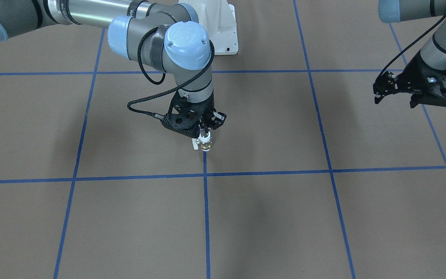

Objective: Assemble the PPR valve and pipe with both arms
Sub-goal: 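Lower the fitting into the valve's white socket with the right gripper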

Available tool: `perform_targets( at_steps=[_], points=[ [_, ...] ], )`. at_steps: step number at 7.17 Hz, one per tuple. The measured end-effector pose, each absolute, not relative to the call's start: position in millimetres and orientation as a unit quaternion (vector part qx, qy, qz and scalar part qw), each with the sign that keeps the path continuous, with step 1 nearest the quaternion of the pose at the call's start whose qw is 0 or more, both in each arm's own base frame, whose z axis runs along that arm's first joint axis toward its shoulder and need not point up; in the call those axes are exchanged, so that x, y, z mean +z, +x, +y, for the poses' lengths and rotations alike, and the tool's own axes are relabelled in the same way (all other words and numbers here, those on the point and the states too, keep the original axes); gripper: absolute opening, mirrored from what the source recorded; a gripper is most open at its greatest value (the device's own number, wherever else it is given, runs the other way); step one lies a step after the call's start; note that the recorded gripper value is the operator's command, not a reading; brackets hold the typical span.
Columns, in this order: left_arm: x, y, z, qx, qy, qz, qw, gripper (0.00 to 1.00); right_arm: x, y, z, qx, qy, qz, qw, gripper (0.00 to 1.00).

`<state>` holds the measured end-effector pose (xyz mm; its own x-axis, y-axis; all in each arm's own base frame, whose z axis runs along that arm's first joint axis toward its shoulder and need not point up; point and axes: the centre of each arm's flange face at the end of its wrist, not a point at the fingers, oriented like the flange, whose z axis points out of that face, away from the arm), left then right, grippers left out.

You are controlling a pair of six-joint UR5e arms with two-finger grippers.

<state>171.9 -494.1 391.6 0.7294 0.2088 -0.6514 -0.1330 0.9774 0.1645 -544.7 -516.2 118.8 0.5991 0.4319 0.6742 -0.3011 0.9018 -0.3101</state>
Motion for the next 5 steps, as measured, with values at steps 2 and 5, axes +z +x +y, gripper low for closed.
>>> perform_targets(
  at_steps=[2,5],
  points=[
    [391.3,172.0,-494.2,0.092,0.053,0.356,0.928,0.99,117.5,-544.4,-517.0,0.206,-0.08,-0.403,0.888,0.0],
    [390.6,172.2,-494.5,0.091,0.054,0.357,0.928,0.99,122.0,-546.2,-517.9,0.207,-0.082,-0.4,0.889,0.0]
  ],
)
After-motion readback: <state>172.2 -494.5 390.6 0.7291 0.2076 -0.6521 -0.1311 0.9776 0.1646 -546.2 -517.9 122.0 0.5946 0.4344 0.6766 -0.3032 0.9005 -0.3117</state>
